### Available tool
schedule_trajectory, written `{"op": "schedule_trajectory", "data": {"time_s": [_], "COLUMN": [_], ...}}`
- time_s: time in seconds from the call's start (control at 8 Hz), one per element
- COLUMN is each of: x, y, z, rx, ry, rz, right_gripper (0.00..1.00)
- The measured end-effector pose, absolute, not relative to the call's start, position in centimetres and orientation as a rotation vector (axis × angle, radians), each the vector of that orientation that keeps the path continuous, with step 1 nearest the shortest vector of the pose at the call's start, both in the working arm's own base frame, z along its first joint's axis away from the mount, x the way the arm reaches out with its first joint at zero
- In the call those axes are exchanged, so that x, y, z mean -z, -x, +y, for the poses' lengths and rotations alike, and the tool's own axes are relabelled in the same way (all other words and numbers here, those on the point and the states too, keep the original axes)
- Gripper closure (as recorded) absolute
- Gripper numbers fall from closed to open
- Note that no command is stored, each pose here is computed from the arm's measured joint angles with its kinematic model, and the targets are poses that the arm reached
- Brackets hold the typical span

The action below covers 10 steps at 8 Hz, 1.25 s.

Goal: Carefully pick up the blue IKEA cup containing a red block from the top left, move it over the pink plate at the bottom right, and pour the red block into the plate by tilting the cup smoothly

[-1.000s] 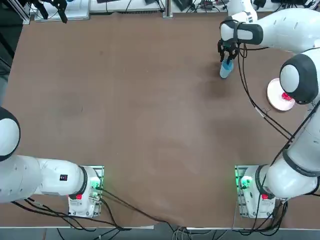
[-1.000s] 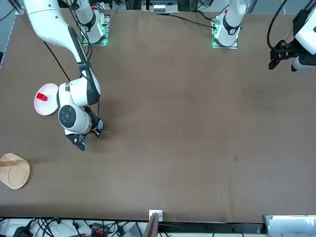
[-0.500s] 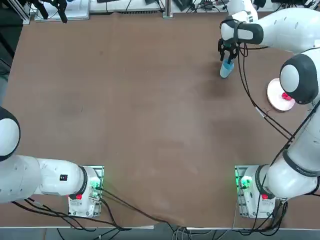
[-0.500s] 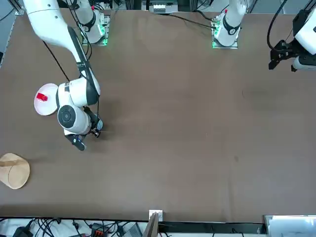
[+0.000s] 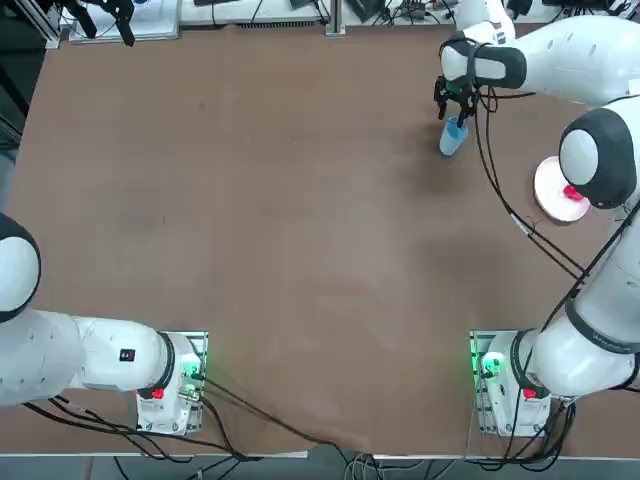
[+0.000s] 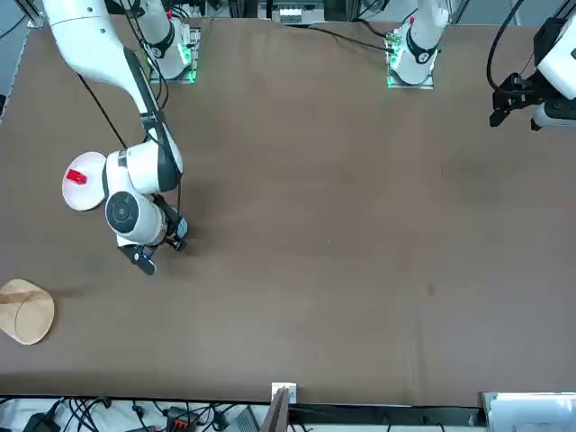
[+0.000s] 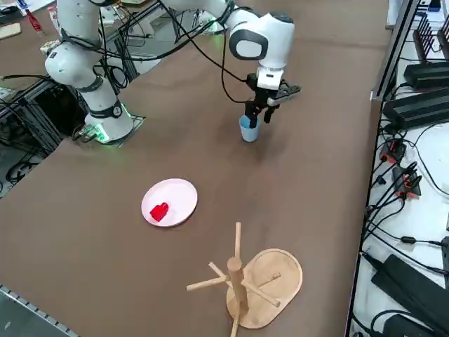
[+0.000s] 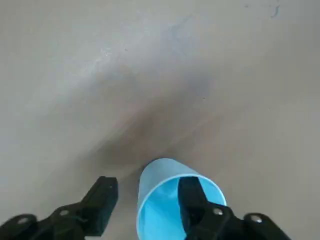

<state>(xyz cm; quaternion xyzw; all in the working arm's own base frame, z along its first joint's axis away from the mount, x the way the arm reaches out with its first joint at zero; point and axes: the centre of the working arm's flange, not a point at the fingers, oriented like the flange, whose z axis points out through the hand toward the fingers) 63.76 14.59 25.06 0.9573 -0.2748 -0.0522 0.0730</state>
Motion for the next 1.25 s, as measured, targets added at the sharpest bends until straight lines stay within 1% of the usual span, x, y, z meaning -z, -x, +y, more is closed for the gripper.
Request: {"op": "schedule_trajectory", "data": {"time_s": [0.12, 0.75, 0.88, 1.25], "x": [-25.1, -26.5, -27.2, -31.8], "y": [-63.8, -64.2, -64.3, -64.6], "z": [14.7, 15.1, 15.3, 15.3], "rx": [0.154, 0.122, 0.105, 0.038], "ry": [-2.877, -2.891, -2.898, -2.923], "rz": [-0.823, -0.821, -0.821, -0.787], "right_gripper": [0.12, 0.11, 0.11, 0.1]}}
